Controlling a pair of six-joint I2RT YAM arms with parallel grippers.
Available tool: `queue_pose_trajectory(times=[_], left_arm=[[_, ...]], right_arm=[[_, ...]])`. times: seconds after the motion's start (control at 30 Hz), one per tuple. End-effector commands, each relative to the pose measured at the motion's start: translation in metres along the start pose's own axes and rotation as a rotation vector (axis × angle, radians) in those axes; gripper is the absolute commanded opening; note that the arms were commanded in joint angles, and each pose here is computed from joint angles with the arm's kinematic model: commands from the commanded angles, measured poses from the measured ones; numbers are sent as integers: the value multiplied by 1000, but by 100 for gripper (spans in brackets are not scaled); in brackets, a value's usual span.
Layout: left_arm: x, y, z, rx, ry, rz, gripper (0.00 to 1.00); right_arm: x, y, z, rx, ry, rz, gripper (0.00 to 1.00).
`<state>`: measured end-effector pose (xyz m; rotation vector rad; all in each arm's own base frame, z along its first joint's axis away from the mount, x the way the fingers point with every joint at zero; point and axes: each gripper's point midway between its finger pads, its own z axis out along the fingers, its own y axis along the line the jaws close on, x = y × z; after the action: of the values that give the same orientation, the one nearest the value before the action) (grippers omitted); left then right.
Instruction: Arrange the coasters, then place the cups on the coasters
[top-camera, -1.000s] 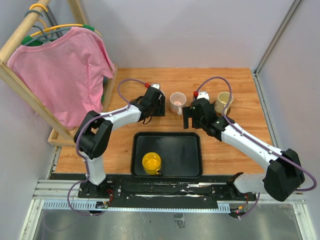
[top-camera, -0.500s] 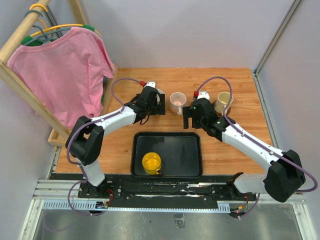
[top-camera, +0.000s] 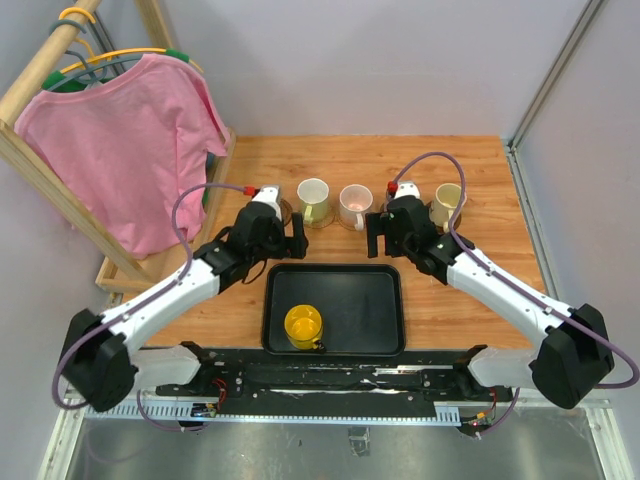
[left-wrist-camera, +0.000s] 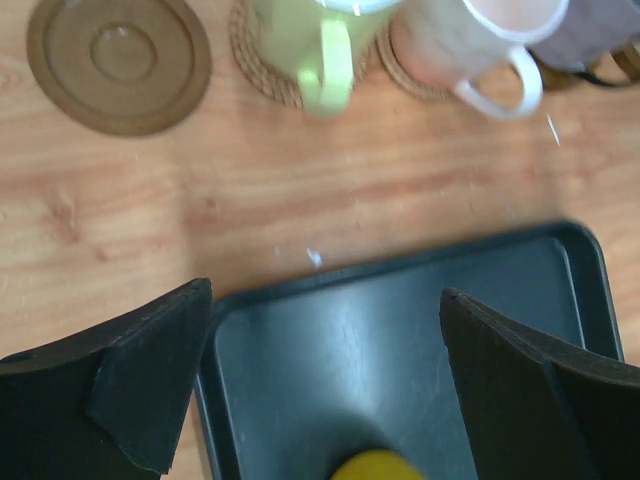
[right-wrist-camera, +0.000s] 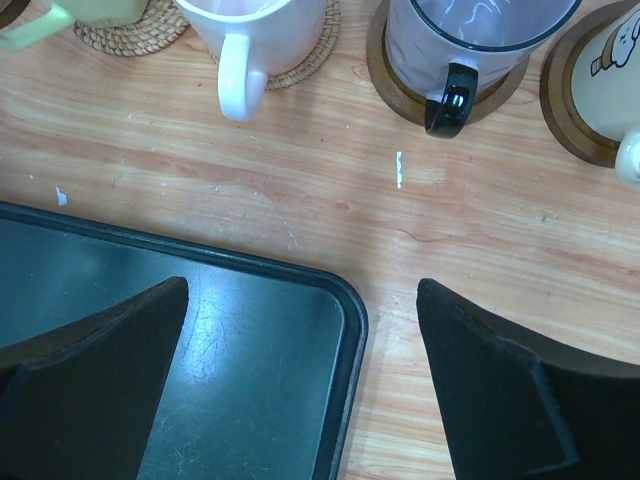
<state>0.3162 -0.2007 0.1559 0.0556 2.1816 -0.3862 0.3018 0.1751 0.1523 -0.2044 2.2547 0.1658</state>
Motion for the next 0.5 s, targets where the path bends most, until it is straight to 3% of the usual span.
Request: queue_pose_trajectory(times=[0.0,0.27,0.47], left_arm=[[35,-12,-39,106,73,11,100],[90,-28,-87,175,225,24,99],[119,-21,-96,161,307,14,77]], right_arm=[[0,-1,-1,6,11,-41,98],[-7,-1,-1,10,4,-54,98],[-2,3,0,-12,18,-39,98]])
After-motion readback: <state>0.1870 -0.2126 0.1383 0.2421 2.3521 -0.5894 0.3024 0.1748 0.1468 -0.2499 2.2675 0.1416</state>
